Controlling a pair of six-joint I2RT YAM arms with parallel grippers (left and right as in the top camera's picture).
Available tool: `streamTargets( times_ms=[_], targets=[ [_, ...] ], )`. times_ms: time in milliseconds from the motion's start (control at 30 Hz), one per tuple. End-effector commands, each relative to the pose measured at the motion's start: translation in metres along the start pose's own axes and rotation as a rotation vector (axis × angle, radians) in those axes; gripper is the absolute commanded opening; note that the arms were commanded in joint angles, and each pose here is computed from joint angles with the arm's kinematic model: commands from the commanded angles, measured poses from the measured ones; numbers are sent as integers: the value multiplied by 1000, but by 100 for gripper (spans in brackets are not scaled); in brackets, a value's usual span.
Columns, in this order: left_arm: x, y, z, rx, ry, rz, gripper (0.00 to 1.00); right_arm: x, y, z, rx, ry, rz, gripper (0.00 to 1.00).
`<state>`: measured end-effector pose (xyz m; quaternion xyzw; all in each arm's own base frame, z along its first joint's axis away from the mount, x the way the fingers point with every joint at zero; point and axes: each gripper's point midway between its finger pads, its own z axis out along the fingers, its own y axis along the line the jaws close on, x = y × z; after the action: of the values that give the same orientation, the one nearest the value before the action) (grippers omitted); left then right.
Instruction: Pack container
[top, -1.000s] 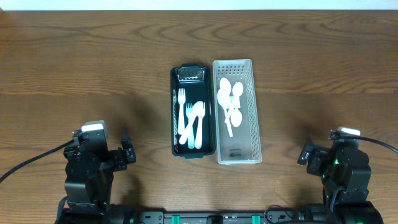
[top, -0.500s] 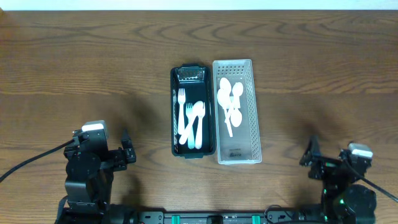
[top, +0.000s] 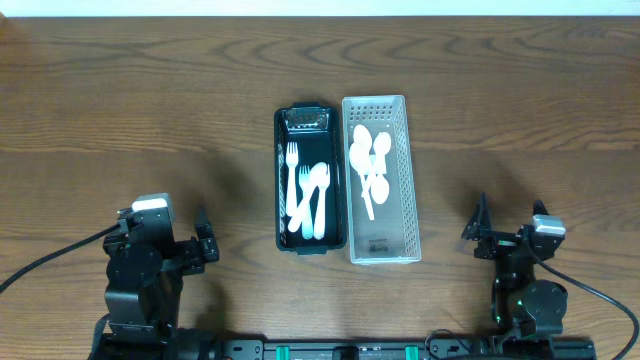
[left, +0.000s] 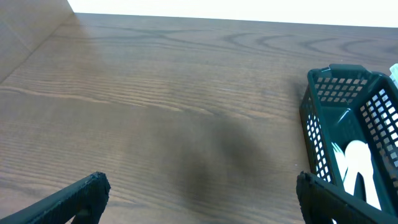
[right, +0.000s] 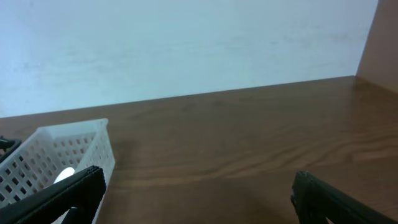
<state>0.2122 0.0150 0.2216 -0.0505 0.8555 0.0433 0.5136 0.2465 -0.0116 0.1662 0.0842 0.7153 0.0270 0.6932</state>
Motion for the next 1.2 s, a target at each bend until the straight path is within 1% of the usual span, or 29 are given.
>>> streamTargets(
  times_ms=[0,867,933,967,1167],
  targets=[
    [0,2,0,-10,0,-11,98,6,7,-1,-40,25,-10,99],
    [0,2,0,-10,0,-8,98,9,7,-1,-38,37,-11,99],
    [5,11,0,-61,21,70,98,9,7,-1,-38,37,-11,99],
    [12,12,0,-66,47,81,98,9,7,-1,-38,37,-11,99],
    [36,5,-9,12,121,55,98,9,7,-1,-38,37,-11,99]
  ],
)
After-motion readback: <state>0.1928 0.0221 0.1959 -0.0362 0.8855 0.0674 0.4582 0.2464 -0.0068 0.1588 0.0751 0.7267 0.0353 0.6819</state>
